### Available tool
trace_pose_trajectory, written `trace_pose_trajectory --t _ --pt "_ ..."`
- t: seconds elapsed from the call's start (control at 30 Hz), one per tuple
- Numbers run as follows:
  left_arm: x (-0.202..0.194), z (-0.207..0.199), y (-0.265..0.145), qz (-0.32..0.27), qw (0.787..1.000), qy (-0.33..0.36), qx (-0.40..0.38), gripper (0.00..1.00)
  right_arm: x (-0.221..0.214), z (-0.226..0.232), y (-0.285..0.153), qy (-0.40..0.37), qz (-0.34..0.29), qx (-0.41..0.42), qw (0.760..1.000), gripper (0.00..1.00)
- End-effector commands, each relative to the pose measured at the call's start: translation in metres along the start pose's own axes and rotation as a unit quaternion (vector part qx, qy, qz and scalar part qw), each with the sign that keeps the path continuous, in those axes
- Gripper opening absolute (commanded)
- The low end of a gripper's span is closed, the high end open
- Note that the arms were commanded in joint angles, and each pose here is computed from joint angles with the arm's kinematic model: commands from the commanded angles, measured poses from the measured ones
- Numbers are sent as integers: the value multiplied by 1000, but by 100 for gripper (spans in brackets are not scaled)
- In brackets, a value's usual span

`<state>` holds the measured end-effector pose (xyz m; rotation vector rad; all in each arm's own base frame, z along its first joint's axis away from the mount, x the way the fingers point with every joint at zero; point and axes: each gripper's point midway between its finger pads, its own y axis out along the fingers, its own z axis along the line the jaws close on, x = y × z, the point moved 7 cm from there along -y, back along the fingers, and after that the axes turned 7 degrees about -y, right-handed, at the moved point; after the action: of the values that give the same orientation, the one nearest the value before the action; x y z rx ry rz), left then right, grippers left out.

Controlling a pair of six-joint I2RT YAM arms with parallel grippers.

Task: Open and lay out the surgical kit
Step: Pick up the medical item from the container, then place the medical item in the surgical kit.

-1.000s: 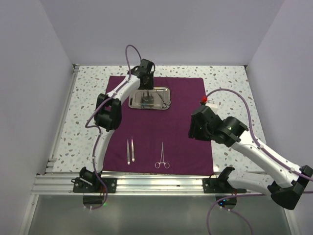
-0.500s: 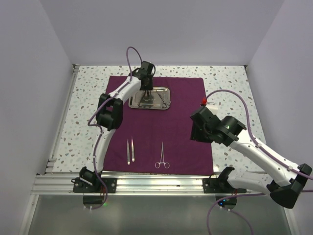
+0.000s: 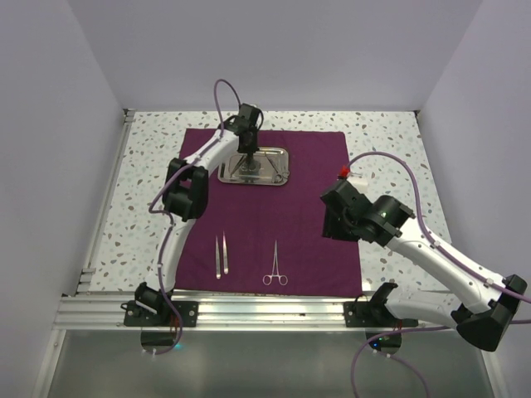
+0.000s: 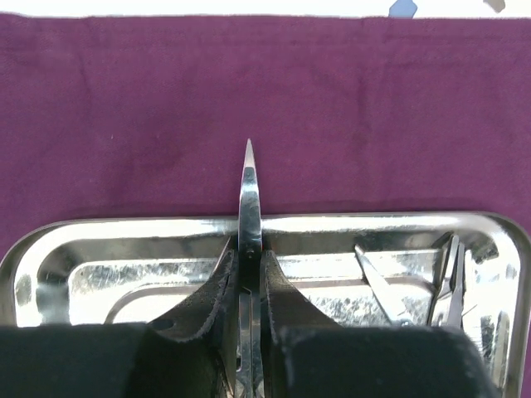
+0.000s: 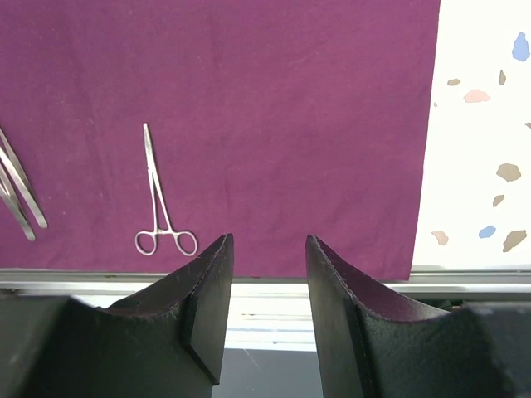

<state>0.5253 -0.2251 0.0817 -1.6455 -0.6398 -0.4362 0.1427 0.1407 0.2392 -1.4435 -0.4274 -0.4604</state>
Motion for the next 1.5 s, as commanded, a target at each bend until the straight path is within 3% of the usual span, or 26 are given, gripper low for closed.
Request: trace_pose_trajectory --t 0.0,0.2,0.37,0.4,0.43,0.5,0.53,0.6,0.8,0.97,1.27,1.33,1.37,1.47 --pt "15 6 -28 -9 1000 -11 1 0 4 1 -3 7 -19 17 1000 44" --pt "50 -4 -97 -58 997 -37 -29 0 6 6 2 4 -28 35 999 44" --pt "27 -16 -141 -49 997 -40 -38 0 13 15 9 -2 -33 37 999 54" --pt "22 -26 -165 -59 996 -34 -50 0 15 17 10 -2 -38 39 999 61" --pt "-2 -23 -162 -40 998 -34 -40 0 16 18 11 -2 -38 38 999 80" --pt "-23 -34 -190 -40 997 -33 -61 0 21 22 14 -8 -40 36 999 94" --pt "-52 -29 -184 -13 998 -37 -55 0 23 23 14 -9 -43 36 998 98" --pt "-78 -36 -206 -3 996 -46 -74 0 26 26 17 -16 -44 35 998 98" --pt "-186 -32 -218 72 995 -28 -63 0 28 29 21 -29 -38 30 998 98" --pt "-227 -41 -220 105 991 -22 -81 0 19 21 22 -32 -30 23 999 98" --pt "-265 -76 -222 160 981 -23 -107 0 -1 0 18 -16 -22 5 1000 98" --pt "-265 -81 -227 166 980 -21 -109 18 -3 -5 17 -16 -24 -3 1000 98" --pt "-266 -83 -228 168 980 -16 -107 44 -4 -7 16 -14 -25 -4 1000 98" --pt "-258 -84 -234 159 983 -9 -93 82 -5 -11 13 -8 -30 -12 999 98"
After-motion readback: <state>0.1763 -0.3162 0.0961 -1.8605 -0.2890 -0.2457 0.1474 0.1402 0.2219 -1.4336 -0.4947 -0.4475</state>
